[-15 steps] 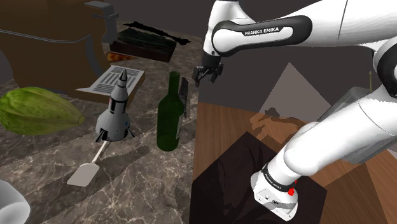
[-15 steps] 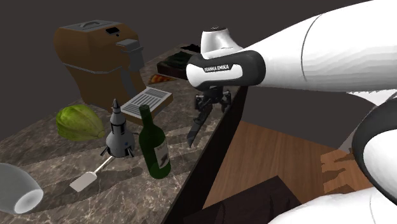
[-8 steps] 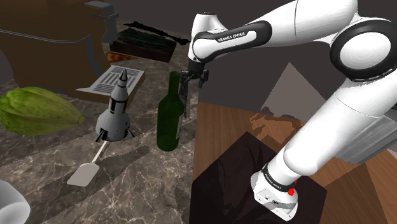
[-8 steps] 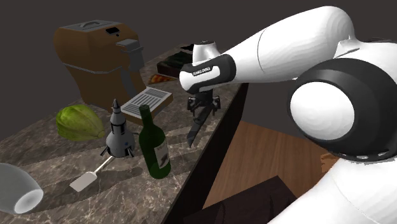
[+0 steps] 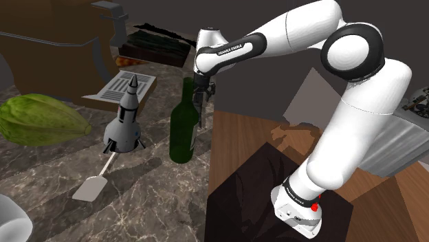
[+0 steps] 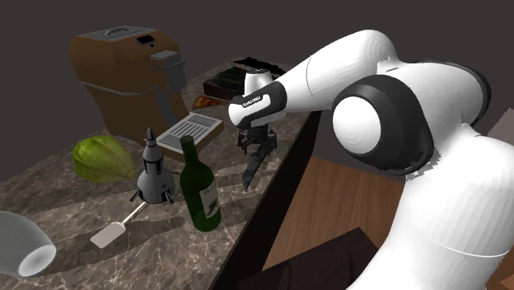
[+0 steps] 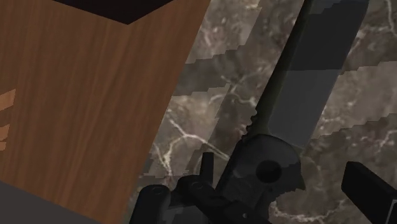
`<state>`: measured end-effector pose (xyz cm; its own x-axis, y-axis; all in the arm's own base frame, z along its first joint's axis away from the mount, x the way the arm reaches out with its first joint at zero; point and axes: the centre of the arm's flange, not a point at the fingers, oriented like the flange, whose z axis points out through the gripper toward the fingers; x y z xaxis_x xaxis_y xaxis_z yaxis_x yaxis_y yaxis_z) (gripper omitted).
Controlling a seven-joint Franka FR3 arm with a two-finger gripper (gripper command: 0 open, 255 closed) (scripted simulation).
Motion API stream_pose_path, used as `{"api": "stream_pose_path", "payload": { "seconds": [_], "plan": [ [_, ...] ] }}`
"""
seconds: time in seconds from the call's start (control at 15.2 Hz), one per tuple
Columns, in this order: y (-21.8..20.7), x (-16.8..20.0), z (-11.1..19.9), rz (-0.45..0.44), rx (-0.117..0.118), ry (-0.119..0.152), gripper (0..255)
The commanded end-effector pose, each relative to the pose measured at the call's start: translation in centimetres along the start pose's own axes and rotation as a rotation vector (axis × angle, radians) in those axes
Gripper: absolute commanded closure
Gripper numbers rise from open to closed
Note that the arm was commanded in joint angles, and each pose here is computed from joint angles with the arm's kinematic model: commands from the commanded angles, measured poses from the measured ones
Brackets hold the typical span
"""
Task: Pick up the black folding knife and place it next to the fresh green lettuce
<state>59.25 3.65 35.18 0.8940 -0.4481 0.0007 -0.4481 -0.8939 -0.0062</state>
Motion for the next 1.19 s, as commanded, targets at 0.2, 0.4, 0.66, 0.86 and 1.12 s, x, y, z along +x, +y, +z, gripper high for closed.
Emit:
{"api": "stream_pose_path", "payload": {
  "seconds": [0.2,0.4,0.66,0.86,1.12],
  "plan": [
    [0.0,0.2,3.0,0.002,0.001,0.000,0],
    [0.0,0.2,3.0,0.002,0.001,0.000,0],
    [0.0,0.2,3.0,0.002,0.001,0.000,0],
    [0.0,0.2,3.0,0.002,0.001,0.000,255],
    [0.0,0.2,3.0,0.002,0.001,0.000,255]
  ]
}}
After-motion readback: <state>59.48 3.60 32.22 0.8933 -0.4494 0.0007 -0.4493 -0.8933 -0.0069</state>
